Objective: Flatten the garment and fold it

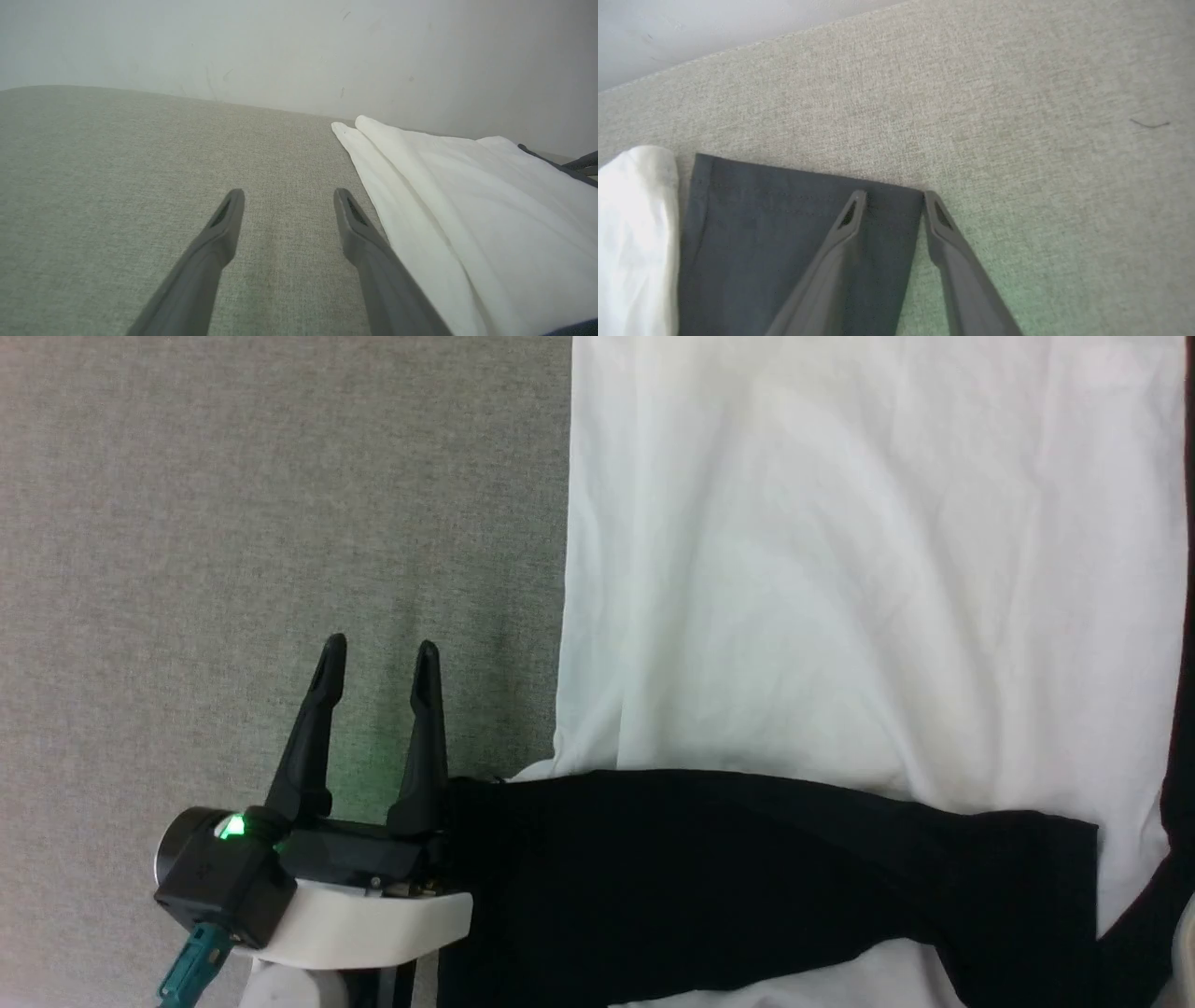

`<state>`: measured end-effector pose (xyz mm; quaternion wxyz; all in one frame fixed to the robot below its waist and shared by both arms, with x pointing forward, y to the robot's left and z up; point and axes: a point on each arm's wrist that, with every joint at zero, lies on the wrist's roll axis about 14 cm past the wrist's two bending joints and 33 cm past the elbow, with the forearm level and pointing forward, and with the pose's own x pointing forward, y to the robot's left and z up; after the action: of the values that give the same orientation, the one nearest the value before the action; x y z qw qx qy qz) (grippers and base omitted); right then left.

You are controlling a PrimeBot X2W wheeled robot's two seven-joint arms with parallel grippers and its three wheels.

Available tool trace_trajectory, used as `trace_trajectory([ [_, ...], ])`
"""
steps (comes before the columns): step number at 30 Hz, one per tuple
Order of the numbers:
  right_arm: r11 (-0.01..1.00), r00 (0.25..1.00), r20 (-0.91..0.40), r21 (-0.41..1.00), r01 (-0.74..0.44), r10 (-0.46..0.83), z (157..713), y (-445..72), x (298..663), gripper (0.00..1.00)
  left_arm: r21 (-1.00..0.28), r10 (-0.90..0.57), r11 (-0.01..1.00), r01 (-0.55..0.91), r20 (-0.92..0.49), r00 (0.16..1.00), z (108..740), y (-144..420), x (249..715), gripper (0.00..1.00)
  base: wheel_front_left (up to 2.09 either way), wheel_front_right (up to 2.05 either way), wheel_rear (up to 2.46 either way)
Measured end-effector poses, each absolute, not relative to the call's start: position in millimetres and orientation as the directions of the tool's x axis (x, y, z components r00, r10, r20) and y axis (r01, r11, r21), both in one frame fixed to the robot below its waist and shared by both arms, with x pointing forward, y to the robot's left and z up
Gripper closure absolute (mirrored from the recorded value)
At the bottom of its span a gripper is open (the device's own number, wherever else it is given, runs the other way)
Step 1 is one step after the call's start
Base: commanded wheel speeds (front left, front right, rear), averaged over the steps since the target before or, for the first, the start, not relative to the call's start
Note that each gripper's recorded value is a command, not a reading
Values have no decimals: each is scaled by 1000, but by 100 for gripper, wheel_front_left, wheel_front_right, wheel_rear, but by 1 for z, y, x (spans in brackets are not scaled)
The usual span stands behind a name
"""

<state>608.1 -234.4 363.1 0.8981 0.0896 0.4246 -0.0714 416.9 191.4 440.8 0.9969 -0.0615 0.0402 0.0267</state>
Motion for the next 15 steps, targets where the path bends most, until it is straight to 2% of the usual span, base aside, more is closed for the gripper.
trace_trajectory([
  [6,974,650,-758,106,200,-51,369,-229,610,100,-111,55,992,-65,-90,994,439,195,415,0,0,0,0],
  [15,950,795,-606,241,199,-13,434,-229,609,100,-116,59,991,-60,-19,998,468,197,405,0,0,0,0],
])
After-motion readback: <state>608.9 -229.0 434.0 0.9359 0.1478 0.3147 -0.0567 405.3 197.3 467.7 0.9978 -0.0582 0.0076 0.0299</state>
